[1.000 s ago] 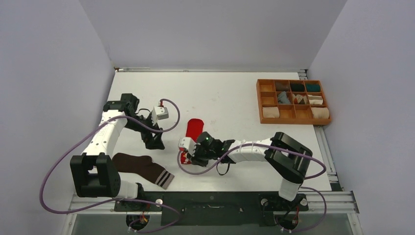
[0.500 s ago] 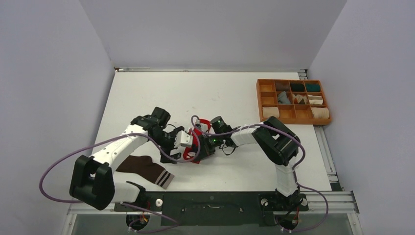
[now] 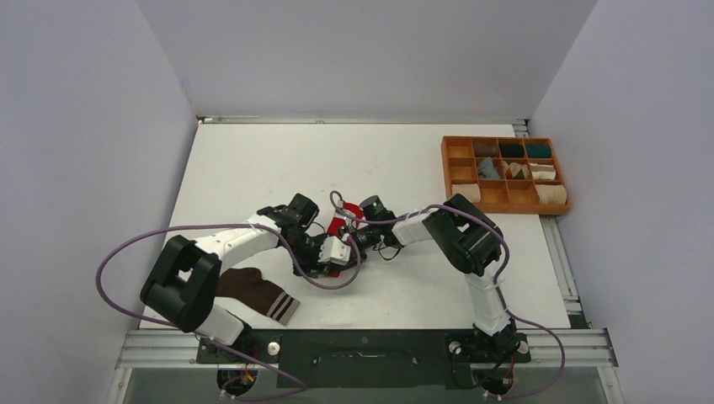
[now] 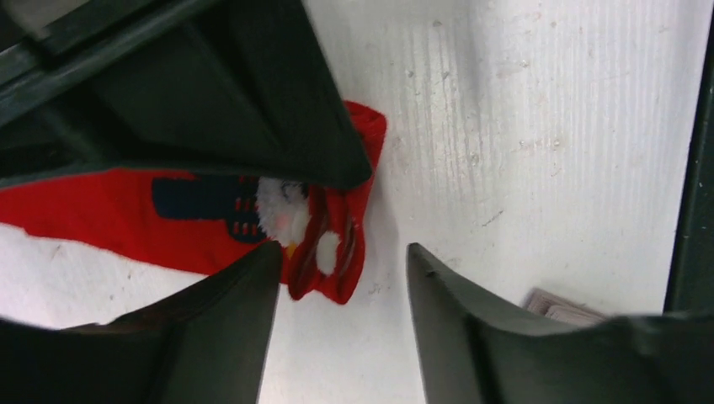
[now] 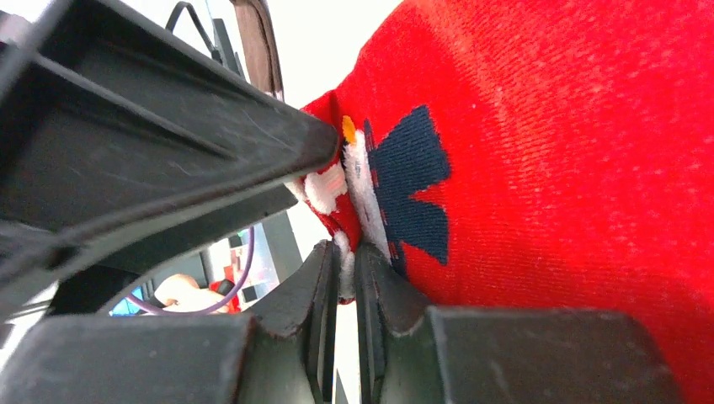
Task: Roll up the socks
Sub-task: Roll the sock at the center of the board.
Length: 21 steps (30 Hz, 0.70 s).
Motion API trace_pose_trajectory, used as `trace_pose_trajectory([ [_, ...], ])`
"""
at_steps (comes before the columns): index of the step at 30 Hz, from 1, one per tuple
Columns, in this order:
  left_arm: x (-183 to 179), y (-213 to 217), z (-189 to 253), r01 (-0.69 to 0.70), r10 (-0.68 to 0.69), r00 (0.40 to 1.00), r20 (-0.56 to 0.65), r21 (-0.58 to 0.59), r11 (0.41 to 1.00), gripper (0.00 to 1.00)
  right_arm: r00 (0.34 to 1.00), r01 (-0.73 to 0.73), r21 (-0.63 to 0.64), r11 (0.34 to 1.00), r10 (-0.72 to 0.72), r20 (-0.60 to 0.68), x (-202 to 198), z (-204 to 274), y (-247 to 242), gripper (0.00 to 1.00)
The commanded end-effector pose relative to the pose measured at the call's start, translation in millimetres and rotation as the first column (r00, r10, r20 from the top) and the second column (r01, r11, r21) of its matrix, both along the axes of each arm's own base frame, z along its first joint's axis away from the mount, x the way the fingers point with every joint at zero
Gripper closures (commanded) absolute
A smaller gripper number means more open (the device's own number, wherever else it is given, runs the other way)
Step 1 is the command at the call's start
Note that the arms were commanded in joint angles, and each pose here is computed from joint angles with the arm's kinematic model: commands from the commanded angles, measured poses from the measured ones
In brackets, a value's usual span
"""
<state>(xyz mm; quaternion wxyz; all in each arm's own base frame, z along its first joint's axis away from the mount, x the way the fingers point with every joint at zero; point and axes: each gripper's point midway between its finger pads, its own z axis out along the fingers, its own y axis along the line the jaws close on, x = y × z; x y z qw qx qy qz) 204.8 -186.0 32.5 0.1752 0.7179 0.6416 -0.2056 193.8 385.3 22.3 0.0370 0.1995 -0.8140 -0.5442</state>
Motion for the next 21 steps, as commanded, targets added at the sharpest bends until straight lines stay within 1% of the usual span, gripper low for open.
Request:
trace_pose_trajectory([
  [1, 11, -13, 1, 0.001, -0.001, 1.0, 0.019, -0.01, 1.0, 0.55, 0.998, 0.044, 0.036, 0.998, -0.045, 0.032, 22, 4, 8, 0.95],
  [4, 8, -7, -7, -0.017, 0.017, 1.0, -0.013, 0.027, 0.999, 0.63, 0.998, 0.054, 0.039, 0.998, -0.056, 0.038, 26, 5, 6, 0.95],
  [5, 7, -6, -10, -0.023, 0.024, 0.999, -0.022, 0.037, 0.999, 0.67, 0.998, 0.056, 0.039, 0.998, -0.057, 0.038, 27, 5, 5, 0.95],
  [7, 7, -5, -11, -0.039, 0.04, 0.999, -0.036, 0.048, 0.998, 0.8, 0.997, 0.058, 0.041, 0.997, -0.059, 0.041, 29, 5, 4, 0.95],
  [8, 7, -6, -10, -0.053, 0.055, 0.998, -0.043, 0.05, 0.997, 0.92, 0.997, 0.058, 0.043, 0.997, -0.06, 0.045, 30, 6, 3, 0.95],
  [9, 8, -7, -9, -0.073, 0.076, 0.996, -0.052, 0.052, 0.996, 1.0, 0.997, 0.059, 0.044, 0.997, -0.061, 0.053, 31, 7, 1, 0.95],
  [10, 9, -7, -8, -0.098, 0.102, 0.993, -0.065, 0.055, 0.994, 1.0, 0.996, 0.062, 0.046, 0.997, -0.065, 0.067, 33, 10, -1, 0.94],
  [11, 8, -8, -6, -0.12, 0.125, 0.988, -0.086, 0.061, 0.991, 1.0, 0.994, 0.062, 0.048, 0.997, -0.066, 0.086, 35, 12, -2, 0.89],
  [13, 1, -6, -5, -0.163, 0.176, 0.972, -0.157, 0.09, 0.982, 1.0, 0.991, 0.06, 0.046, 0.997, -0.065, 0.116, 37, 18, -5, 0.76],
  [15, -7, -4, -7, -0.19, 0.213, 0.947, -0.241, 0.116, 0.975, 1.0, 0.989, 0.05, 0.056, 0.997, -0.057, 0.134, 37, 27, -9, 0.67],
  [18, -10, 1, -7, -0.245, 0.28, 0.895, -0.347, 0.14, 0.959, 1.0, 0.983, 0.067, 0.06, 0.996, -0.076, 0.167, 38, 36, -20, 0.59],
  [21, -9, 4, -2, -0.285, 0.31, 0.825, -0.472, 0.125, 0.95, 1.0, 0.971, 0.112, 0.047, 0.993, -0.119, 0.208, 39, 38, -38, 0.52],
])
